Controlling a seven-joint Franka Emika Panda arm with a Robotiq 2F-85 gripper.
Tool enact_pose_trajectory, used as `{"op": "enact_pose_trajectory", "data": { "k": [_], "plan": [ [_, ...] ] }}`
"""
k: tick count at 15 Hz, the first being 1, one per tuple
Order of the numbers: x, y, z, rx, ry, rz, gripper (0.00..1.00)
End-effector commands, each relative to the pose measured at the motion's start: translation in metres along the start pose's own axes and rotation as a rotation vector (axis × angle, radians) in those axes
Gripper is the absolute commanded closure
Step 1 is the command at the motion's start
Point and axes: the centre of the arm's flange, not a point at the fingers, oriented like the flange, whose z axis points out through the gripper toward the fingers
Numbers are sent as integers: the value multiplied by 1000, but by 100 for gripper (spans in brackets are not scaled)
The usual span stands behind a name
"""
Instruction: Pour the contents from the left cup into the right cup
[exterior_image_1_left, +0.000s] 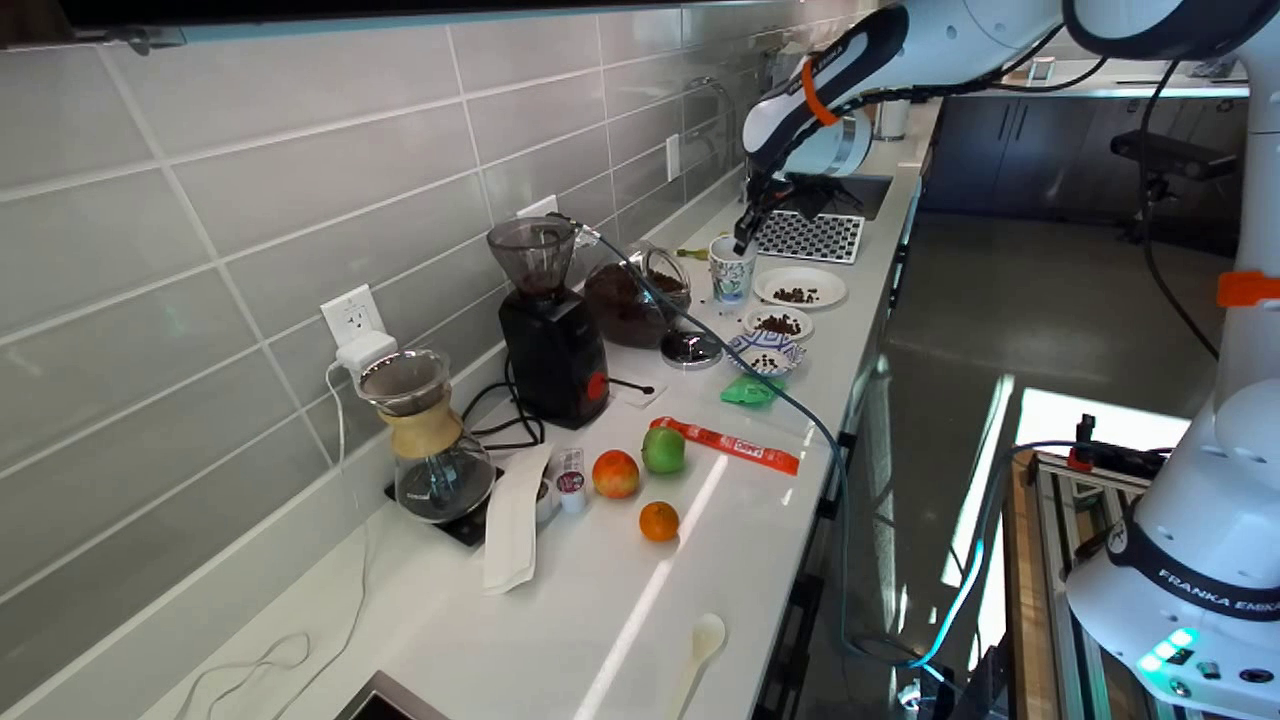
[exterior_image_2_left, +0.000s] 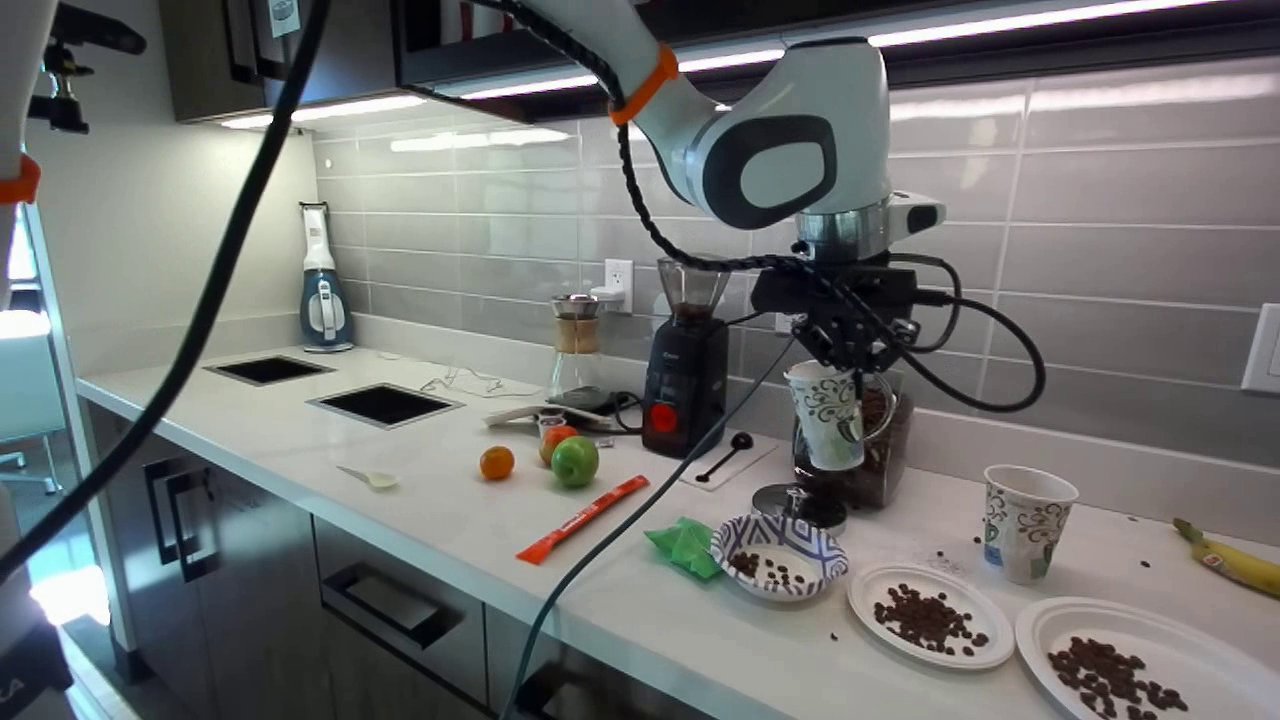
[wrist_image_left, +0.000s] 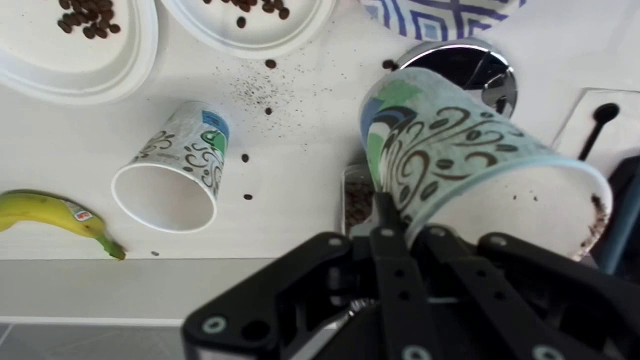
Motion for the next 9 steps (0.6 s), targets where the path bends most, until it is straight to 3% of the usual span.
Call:
{"op": "enact_pose_trajectory", "data": {
  "k": [1, 9],
  "plan": [
    [3, 35, 34, -29, 11, 81, 99],
    [3, 63, 78, -11, -5, 189, 99]
  ]
}}
